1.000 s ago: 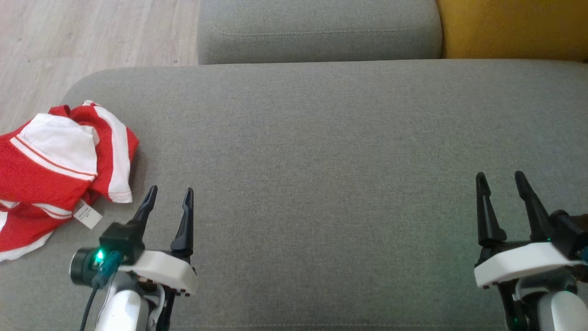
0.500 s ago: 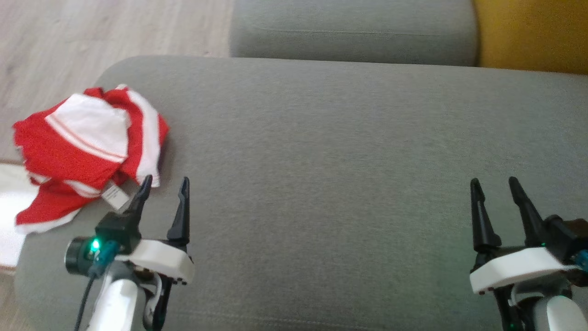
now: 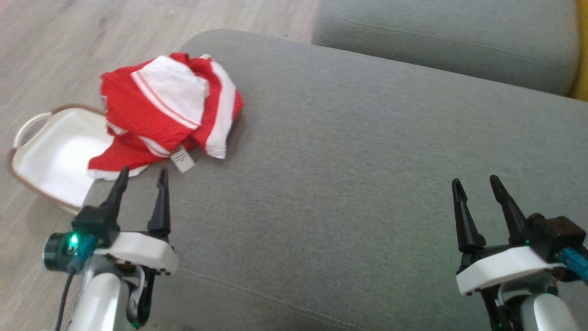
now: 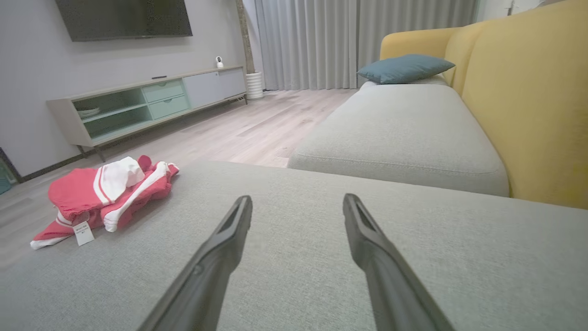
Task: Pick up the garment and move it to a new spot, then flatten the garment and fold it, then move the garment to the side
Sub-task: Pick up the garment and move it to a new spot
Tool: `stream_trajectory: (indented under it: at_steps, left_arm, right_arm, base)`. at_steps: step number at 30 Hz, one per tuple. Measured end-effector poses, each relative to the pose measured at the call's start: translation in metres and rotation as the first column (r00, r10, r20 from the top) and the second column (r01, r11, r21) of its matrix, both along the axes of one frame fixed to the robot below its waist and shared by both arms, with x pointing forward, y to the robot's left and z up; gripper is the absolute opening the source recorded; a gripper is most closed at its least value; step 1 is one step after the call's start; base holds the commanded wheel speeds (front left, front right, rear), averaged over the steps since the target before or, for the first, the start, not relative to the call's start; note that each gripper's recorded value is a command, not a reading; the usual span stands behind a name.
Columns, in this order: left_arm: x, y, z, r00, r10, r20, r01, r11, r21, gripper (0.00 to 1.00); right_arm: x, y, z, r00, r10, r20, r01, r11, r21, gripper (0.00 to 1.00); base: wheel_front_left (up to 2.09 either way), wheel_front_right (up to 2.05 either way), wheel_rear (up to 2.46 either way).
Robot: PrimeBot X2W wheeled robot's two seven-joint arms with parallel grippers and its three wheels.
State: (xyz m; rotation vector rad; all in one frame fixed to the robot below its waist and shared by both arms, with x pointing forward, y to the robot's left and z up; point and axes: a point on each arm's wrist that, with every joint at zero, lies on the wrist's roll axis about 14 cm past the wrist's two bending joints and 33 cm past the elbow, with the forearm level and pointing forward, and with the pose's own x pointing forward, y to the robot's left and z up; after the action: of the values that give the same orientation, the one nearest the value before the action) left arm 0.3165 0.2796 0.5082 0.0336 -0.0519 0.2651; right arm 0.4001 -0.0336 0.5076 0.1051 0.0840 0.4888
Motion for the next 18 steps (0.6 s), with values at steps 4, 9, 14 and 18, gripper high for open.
stream_trajectory:
  at_steps: [4, 9, 14, 18]
  left_arm:
    - [-0.011, 0.015, 0.0, 0.999, 0.053, -0.001, -0.053, 0.999, 0.002, 1.0]
    - [-0.012, 0.019, -0.001, 0.998, 0.066, -0.01, -0.066, 0.998, 0.006, 1.0]
    - [-0.005, 0.017, -0.007, 0.998, 0.057, -0.032, -0.057, 0.998, 0.003, 1.0]
    - [0.018, 0.02, -0.007, 0.999, 0.023, -0.047, -0.022, 1.0, 0.015, 1.0]
  right_arm:
    - [0.002, 0.014, -0.001, 0.999, 0.038, -0.002, -0.038, 0.999, 0.003, 1.0]
    - [0.005, 0.019, -0.004, 0.999, 0.052, -0.012, -0.052, 0.999, 0.007, 1.0]
    - [0.013, 0.021, -0.005, 0.998, 0.051, -0.019, -0.051, 0.999, 0.01, 1.0]
    - [0.026, 0.02, -0.009, 0.999, 0.045, -0.027, -0.046, 0.999, -0.008, 1.0]
  base:
    - [0.0, 0.0, 0.0]
    - [0.0, 0.0, 0.0]
    - [0.0, 0.0, 0.0]
    - [0.0, 0.0, 0.0]
